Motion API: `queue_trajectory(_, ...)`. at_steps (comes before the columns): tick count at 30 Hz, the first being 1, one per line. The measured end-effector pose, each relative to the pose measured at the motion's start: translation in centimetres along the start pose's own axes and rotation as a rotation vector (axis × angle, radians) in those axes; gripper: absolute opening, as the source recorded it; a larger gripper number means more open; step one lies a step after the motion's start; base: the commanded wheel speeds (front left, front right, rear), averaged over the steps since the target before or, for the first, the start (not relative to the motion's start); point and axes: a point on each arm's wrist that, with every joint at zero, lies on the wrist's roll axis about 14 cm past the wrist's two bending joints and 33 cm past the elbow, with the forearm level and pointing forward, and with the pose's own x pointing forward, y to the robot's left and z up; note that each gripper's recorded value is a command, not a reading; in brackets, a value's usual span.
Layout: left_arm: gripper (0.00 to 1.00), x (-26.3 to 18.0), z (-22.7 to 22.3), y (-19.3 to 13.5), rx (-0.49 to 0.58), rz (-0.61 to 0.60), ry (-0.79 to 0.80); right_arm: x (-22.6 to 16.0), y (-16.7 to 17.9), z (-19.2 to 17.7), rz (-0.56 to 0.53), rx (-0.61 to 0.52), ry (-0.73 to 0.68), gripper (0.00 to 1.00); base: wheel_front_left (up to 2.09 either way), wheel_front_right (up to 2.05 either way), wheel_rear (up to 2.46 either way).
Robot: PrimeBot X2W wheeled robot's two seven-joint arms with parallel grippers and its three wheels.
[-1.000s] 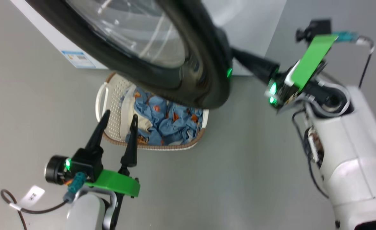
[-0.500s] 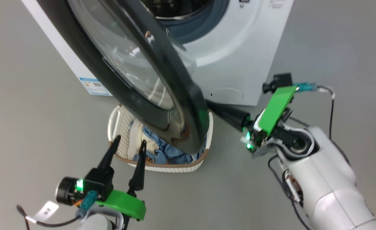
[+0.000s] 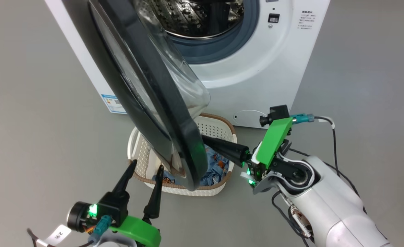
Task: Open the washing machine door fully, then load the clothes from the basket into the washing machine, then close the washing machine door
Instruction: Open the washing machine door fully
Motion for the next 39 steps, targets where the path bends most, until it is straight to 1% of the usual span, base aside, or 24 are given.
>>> queue_trajectory(11, 1.0, -0.1, 0.2, 0.2, -0.004, 0.01, -0.006, 0.5, -0.3, -1.1, -0.006, 0.031, 0.016, 0.0, 0.0, 0.0, 0.0)
queue_trajectory(16, 1.0, 0.0, 0.2, 0.1, -0.005, 0.006, -0.006, 0.4, -0.5, -0.7, -0.01, 0.04, -0.017, 0.0, 0.0, 0.0, 0.0)
queue_trajectory(20, 1.0, 0.0, 0.2, 0.0, -0.005, 0.003, -0.006, -0.1, -0.1, 0.8, 0.009, 0.058, -0.093, 0.0, 0.0, 0.0, 0.0)
queue_trajectory(24, 1.0, 0.1, 0.2, -0.1, -0.006, 0.001, -0.006, -1.2, 0.7, 3.1, 0.041, 0.061, -0.191, 0.0, 0.0, 0.0, 0.0)
queue_trajectory(26, 1.0, 0.2, 0.1, -0.1, -0.007, 0.0, -0.005, -2.1, 1.1, 4.2, 0.06, 0.066, -0.246, 0.0, 0.0, 0.0, 0.0)
queue_trajectory(32, 1.0, 0.4, 0.3, -0.2, -0.007, -0.005, -0.01, -6.4, 0.3, 6.7, 0.074, 0.074, -0.441, 0.0, 0.0, 0.0, 0.0)
queue_trajectory(33, 1.0, 0.4, 0.4, -0.3, -0.008, -0.006, -0.012, -7.2, 0.1, 6.8, 0.069, 0.066, -0.469, 0.32, 0.0, 0.0, 0.0)
queue_trajectory(34, 1.0, 0.4, 0.4, -0.3, -0.008, -0.006, -0.014, -7.9, -0.1, 6.9, 0.064, 0.058, -0.496, 0.73, 0.0, 0.0, 0.0)
queue_trajectory(35, 1.0, 0.4, 0.5, -0.2, -0.008, -0.005, -0.016, -8.6, -0.3, 6.8, 0.059, 0.052, -0.522, 1.0, 0.0, 0.0, 0.0)
queue_trajectory(39, 1.0, 0.4, 0.9, -0.1, -0.002, -0.003, -0.028, -10.7, -1.7, 5.4, 0.025, 0.04, -0.593, 1.0, 0.0, 0.0, 0.0)
